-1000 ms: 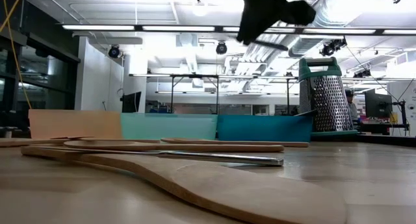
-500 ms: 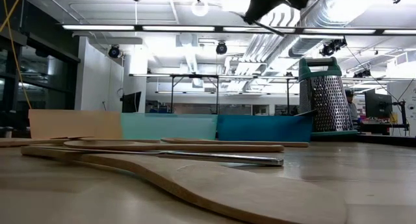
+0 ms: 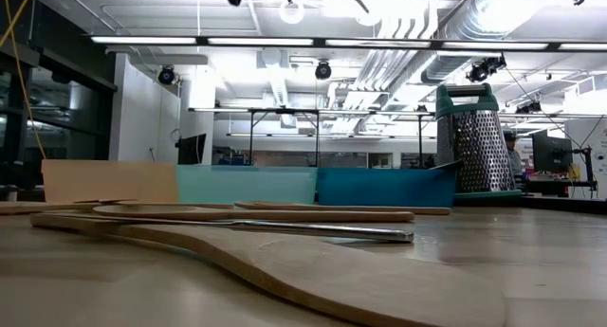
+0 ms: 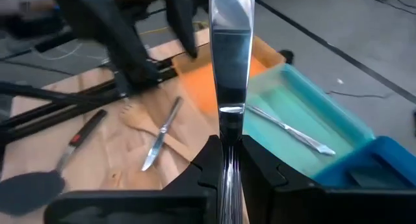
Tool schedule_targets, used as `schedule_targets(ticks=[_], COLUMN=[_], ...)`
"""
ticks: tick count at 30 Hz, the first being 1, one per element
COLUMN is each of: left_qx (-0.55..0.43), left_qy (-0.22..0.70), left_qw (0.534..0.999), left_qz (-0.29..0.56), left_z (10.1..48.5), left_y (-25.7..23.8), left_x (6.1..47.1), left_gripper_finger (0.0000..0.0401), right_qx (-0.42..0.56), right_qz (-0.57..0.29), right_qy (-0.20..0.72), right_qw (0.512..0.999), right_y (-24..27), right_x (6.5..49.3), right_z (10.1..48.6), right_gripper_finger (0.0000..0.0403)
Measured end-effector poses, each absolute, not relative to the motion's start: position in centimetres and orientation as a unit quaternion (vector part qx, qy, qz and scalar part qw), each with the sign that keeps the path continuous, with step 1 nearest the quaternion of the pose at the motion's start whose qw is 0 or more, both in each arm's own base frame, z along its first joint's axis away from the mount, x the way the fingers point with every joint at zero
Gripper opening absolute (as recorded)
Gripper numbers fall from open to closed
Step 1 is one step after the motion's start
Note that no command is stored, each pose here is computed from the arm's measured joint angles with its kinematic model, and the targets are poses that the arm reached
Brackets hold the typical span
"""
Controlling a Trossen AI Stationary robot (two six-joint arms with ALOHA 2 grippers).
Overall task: Pick & Place Kitchen Items
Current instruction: Put the silver table knife into the green bin
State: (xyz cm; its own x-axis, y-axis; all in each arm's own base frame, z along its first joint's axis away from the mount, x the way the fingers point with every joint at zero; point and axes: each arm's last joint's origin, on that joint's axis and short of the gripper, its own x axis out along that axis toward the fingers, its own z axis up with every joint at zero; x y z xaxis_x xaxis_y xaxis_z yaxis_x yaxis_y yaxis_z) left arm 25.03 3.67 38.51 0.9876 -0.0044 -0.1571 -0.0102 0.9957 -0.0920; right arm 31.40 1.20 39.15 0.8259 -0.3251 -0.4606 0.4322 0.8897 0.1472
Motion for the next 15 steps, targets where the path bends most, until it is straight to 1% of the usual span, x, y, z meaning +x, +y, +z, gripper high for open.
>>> schedule_targets(ticks=[9,12,15], left_qx=[-0.034,-0.037,-0.053], left_qy=[0.03,0.029,0.031], left_qw=[0.999,0.999,0.998], left_qz=[0.0,0.0,-0.002], left_z=[39.5,39.4,39.3], left_y=[3.7,3.7,3.7], left_x=[25.1,25.4,25.5], left_gripper_finger=[0.0155,0.0177,0.0218], right_qx=[0.092,0.084,0.076], right_qz=[-0.14,-0.121,-0.112], right_qy=[0.16,0.132,0.1], right_qw=[0.973,0.98,0.986], right_y=[1.2,1.1,0.7], right_x=[32.1,32.4,32.6], right_z=[40.5,41.1,41.7], right_gripper_finger=[0.0024,0.0024,0.0024])
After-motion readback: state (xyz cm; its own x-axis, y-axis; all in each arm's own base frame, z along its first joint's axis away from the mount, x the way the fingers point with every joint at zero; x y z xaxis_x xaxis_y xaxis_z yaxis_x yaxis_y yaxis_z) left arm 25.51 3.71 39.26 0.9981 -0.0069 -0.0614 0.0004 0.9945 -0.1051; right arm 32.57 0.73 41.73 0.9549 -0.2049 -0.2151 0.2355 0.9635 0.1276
